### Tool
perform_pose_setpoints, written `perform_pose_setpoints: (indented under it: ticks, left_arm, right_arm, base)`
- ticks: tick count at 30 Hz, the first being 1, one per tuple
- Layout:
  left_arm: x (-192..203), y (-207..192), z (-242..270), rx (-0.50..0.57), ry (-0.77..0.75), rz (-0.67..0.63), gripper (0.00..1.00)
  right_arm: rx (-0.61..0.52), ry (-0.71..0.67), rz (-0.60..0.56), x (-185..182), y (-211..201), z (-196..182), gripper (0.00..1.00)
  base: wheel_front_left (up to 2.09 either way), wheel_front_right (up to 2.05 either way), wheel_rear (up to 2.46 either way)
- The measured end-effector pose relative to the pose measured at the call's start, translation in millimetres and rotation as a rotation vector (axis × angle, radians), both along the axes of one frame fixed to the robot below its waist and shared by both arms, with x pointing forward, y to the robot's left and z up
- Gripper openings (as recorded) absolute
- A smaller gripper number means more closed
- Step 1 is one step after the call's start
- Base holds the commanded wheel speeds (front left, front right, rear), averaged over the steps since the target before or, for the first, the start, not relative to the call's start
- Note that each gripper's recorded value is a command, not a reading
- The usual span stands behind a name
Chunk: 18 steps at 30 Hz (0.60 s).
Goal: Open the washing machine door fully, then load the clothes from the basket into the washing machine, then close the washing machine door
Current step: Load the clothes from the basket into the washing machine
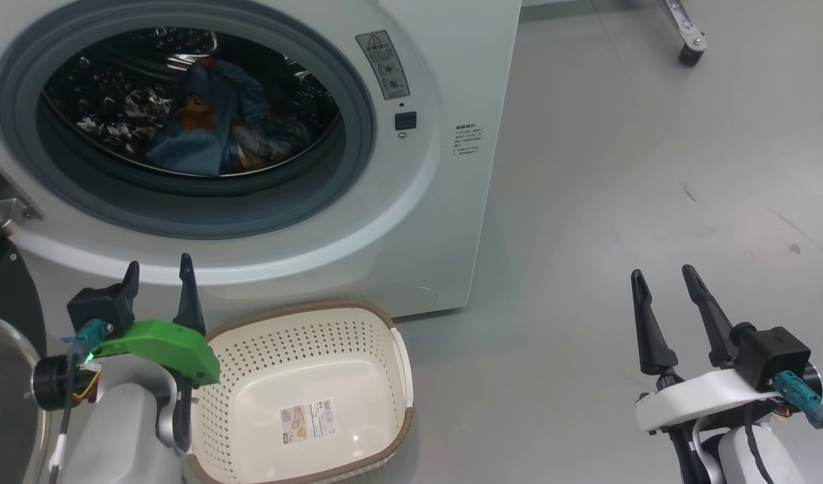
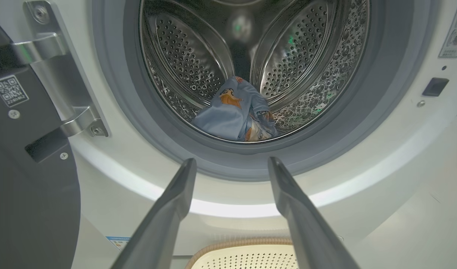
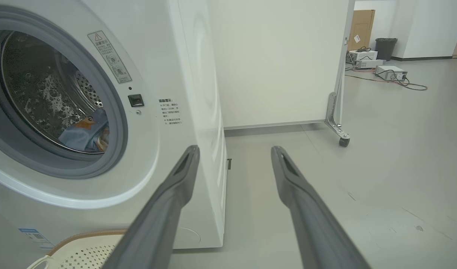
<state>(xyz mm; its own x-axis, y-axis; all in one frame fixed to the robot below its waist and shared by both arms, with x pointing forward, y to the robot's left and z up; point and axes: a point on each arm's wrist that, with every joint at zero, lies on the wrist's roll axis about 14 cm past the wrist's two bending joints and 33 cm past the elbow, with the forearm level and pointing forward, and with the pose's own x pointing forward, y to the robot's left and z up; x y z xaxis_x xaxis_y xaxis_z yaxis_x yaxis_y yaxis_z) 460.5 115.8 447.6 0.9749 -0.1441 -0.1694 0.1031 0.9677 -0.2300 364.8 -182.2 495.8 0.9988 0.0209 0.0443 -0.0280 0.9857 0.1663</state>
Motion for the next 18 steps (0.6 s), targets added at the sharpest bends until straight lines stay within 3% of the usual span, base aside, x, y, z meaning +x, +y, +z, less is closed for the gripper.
perform_pose_setpoints:
  ticks: [18]
  left_arm:
    - [-70,39,8,-0.006,-0.057,0.101,1.0]
  right_arm:
    - [-0.012,-0.043,0.043,-15,11,13,1.0]
  base:
    - [0.0,0.0,0.0]
